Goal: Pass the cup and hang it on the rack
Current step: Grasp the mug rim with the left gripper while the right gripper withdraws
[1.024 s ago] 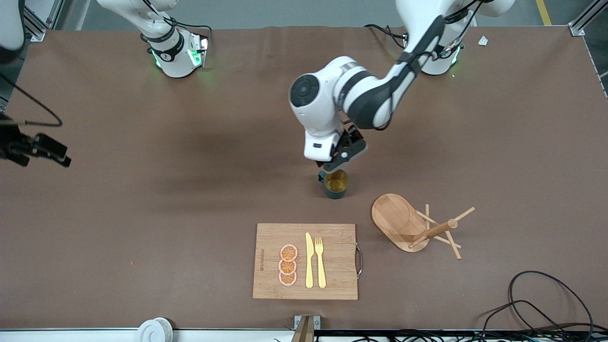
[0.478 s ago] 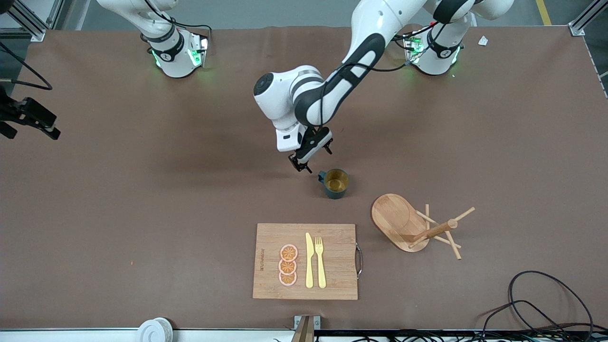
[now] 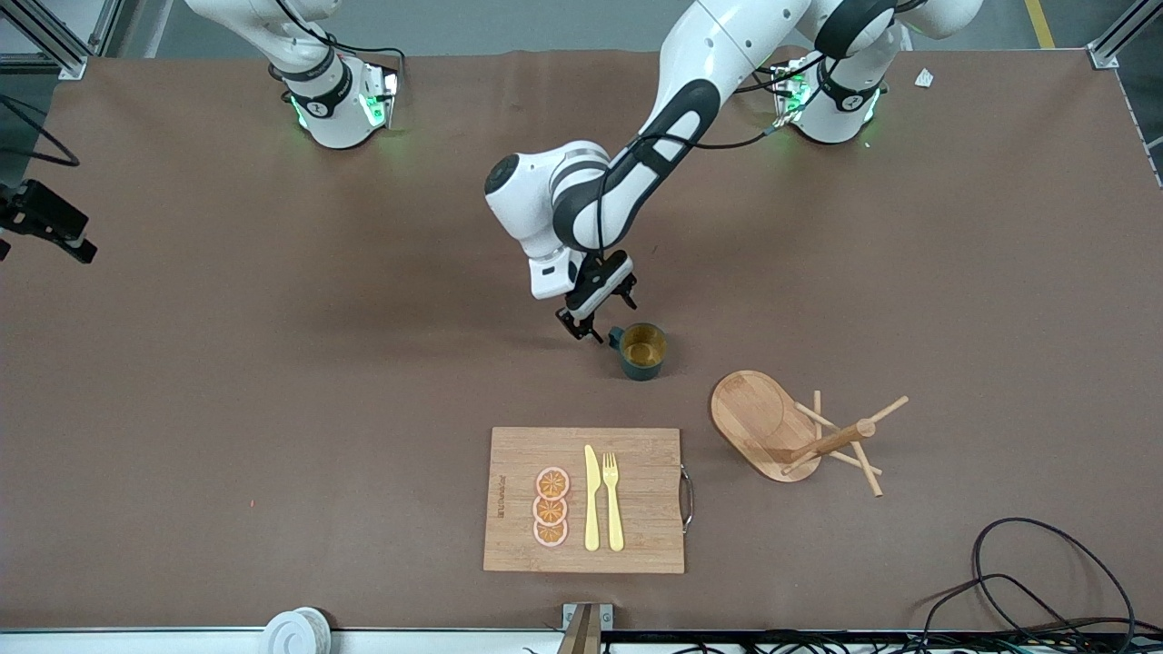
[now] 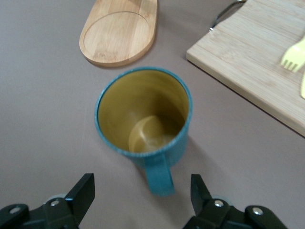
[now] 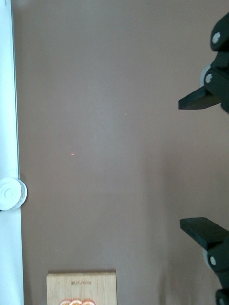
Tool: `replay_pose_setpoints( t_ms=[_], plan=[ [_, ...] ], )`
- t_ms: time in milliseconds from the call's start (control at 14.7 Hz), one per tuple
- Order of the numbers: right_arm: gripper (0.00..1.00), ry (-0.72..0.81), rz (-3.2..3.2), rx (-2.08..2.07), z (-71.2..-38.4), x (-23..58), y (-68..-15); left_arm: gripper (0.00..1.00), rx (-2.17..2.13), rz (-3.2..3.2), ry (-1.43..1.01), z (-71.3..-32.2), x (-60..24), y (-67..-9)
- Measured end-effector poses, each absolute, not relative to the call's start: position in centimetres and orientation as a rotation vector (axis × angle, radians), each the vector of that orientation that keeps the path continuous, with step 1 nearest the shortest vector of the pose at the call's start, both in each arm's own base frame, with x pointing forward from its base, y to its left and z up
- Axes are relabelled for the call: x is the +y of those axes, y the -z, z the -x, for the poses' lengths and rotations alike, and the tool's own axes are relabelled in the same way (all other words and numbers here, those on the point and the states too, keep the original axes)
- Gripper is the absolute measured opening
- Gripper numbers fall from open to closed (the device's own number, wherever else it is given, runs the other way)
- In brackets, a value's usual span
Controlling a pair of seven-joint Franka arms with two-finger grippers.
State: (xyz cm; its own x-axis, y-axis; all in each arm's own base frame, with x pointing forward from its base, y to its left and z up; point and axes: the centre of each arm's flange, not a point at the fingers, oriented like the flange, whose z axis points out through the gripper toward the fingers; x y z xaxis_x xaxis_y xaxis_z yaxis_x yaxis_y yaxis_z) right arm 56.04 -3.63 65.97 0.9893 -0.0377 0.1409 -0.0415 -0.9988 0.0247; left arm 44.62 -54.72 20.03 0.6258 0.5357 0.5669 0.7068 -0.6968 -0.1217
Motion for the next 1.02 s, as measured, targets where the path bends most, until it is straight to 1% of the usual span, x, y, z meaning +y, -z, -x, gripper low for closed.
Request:
replay_pose_setpoints(
  t_ms=[205,273,341,410,478,546,751,819,887,1024],
  plan=[
    [1.0,-0.174,-3.104,-0.078,-57.9,-3.7,-65.4,0.88,-0.983,2.494,0.738,-45.2,-54.1,-18.6],
    [1.0,-0.173,-3.104,-0.097,-58.2,-3.9,-65.3,0.84,-0.982,2.495,0.741,-45.3,-54.1,-18.6],
    [1.0,-0.172,-3.103,-0.111,-58.3,-3.9,-65.3,0.77,-0.983,2.497,0.743,-45.3,-54.2,-18.7],
    [1.0,-0.171,-3.103,-0.119,-58.3,-3.9,-65.4,0.77,-0.986,2.499,0.746,-45.4,-54.3,-18.9],
    [1.0,-0.171,-3.103,-0.123,-58.3,-3.9,-65.5,0.72,-0.989,2.501,0.747,-45.4,-54.4,-19.0],
    [1.0,-0.172,-3.103,-0.124,-58.3,-3.9,-65.5,0.63,-0.991,2.502,0.749,-45.5,-54.4,-19.1],
    [1.0,-0.176,-3.103,-0.128,-58.3,-3.9,-65.7,0.61,-0.998,2.518,0.755,-45.7,-54.7,-19.5],
    [1.0,-0.175,-3.103,-0.131,-58.3,-3.9,-65.7,0.56,-0.998,2.522,0.755,-45.7,-54.8,-19.6],
    [1.0,-0.176,-3.103,-0.134,-58.3,-3.9,-65.7,0.56,-0.998,2.524,0.756,-45.7,-54.9,-19.6],
    [1.0,-0.178,-3.102,-0.138,-58.2,-4.0,-65.8,0.47,-0.998,2.529,0.758,-45.6,-55.1,-19.8]
  ],
)
